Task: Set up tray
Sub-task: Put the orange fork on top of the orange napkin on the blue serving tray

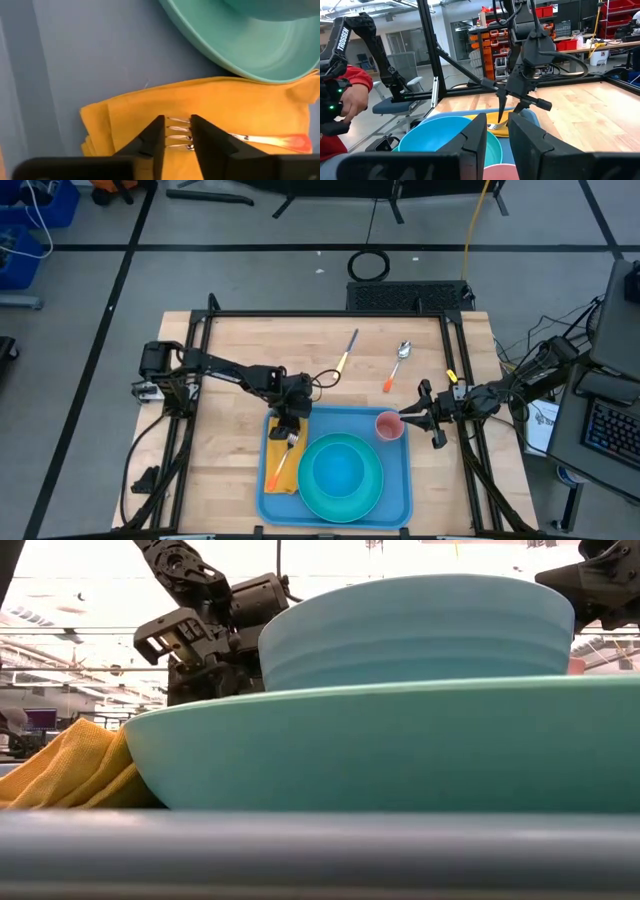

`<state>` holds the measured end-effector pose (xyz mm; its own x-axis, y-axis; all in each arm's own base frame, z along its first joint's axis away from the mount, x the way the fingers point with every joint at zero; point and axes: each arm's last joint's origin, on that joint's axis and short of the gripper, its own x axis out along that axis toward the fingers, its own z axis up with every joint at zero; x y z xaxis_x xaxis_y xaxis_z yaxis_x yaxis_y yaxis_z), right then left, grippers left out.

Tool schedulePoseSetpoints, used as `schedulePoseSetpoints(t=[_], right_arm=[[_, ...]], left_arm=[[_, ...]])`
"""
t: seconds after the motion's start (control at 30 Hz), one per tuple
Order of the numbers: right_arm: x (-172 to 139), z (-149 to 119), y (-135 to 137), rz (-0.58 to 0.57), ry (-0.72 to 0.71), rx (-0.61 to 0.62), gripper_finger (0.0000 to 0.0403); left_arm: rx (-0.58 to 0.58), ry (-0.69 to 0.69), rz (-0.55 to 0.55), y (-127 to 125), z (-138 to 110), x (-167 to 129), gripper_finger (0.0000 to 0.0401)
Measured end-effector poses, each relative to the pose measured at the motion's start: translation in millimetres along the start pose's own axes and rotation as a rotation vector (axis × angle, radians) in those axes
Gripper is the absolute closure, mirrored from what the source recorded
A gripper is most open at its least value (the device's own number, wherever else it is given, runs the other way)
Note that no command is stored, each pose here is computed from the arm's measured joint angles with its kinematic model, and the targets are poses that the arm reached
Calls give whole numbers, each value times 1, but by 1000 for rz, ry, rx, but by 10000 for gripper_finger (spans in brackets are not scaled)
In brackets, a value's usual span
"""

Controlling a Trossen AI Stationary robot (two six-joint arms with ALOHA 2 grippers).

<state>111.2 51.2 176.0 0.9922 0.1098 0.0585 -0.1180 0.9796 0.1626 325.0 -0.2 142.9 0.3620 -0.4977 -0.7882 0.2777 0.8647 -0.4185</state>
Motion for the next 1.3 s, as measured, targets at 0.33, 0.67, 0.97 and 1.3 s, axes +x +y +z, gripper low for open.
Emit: schedulePoseSetpoints(t=[0.33,0.67,0.97,1.3], right_arm=[[0,0,0,0,-1,1,330],[0,0,0,0,0,0,330],[0,0,0,0,-1,0,330],[0,0,0,0,-2,1,330]], left_arm=[[-12,-4,22,5,0,-2,393],[-48,18,26,8,-4,-5,392],[-82,39,19,7,-6,-7,392],[-74,24,64,-3,-5,-27,395]])
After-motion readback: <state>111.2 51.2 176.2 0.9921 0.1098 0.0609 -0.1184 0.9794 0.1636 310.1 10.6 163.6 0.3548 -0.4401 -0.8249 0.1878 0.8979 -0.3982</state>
